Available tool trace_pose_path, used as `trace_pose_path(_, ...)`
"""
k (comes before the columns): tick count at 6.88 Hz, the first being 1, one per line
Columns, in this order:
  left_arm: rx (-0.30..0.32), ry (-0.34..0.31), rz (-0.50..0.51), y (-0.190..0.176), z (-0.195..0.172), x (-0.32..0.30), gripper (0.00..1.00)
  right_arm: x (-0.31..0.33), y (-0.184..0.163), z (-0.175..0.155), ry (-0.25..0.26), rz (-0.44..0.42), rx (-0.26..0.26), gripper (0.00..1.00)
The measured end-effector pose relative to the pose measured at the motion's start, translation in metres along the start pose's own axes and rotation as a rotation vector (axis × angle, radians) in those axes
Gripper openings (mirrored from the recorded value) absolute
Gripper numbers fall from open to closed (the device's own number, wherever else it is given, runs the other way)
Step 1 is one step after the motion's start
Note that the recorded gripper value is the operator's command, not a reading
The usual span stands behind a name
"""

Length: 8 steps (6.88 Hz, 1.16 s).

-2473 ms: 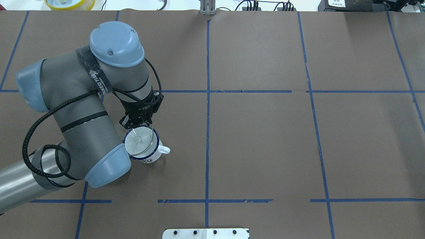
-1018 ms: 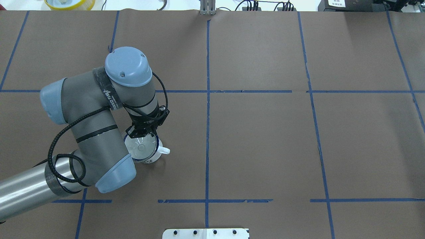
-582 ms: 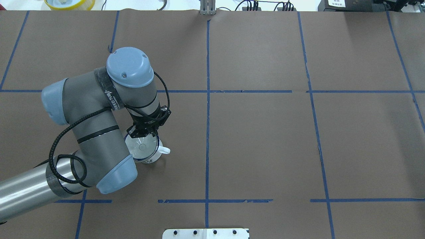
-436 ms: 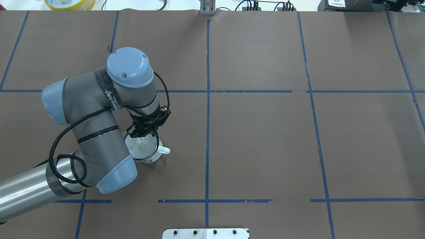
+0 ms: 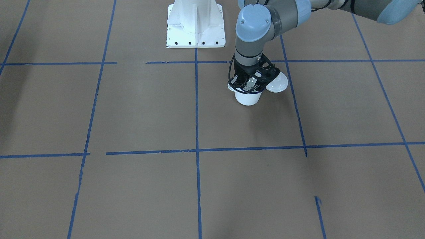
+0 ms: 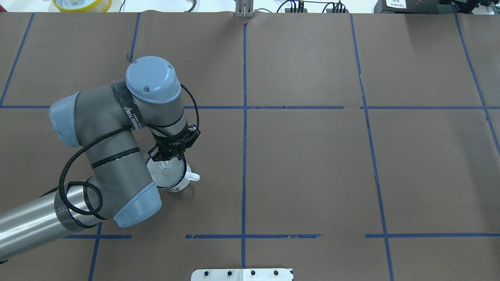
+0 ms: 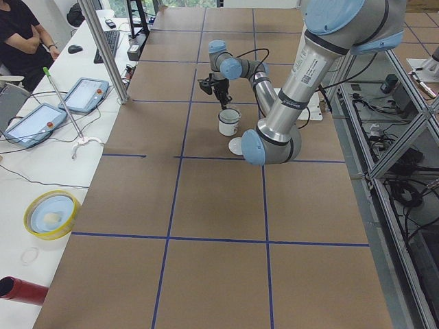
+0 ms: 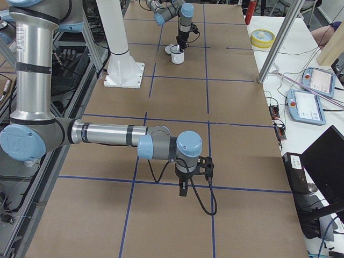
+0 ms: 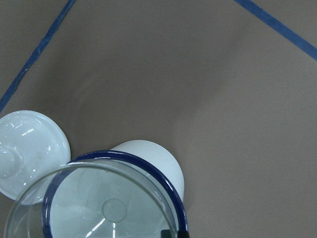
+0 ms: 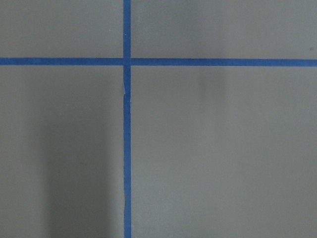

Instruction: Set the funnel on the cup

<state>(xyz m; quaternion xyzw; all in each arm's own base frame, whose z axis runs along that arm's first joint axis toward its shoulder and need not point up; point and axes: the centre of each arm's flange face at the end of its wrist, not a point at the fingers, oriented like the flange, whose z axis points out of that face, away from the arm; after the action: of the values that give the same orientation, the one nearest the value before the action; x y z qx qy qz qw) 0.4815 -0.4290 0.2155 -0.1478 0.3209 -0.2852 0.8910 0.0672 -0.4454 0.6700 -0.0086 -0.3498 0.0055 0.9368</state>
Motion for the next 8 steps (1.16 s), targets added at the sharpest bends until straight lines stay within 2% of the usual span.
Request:
trace_pose_path(1,0.001,-0.001,0.007,0.0,0.001,0.0,0.72,0.0,0.0,0.0,0.0,0.0,0.0,1.0)
trace_pose_path(2,0.001,-0.001,0.018,-0.001,0.001,0.001,1.0,0.0,0.0,0.0,0.0,0.0,0.0,1.0)
trace_pose_path(6,0.026,0.045,0.06,-0.026,-0.029,0.0,1.0,0.0,0.0,0.0,0.0,0.0,0.0,1.0)
trace_pose_path(8,0.085,0.109,0.135,-0.077,-0.083,-0.014,1.0,0.0,0.0,0.0,0.0,0.0,0.0,1.0)
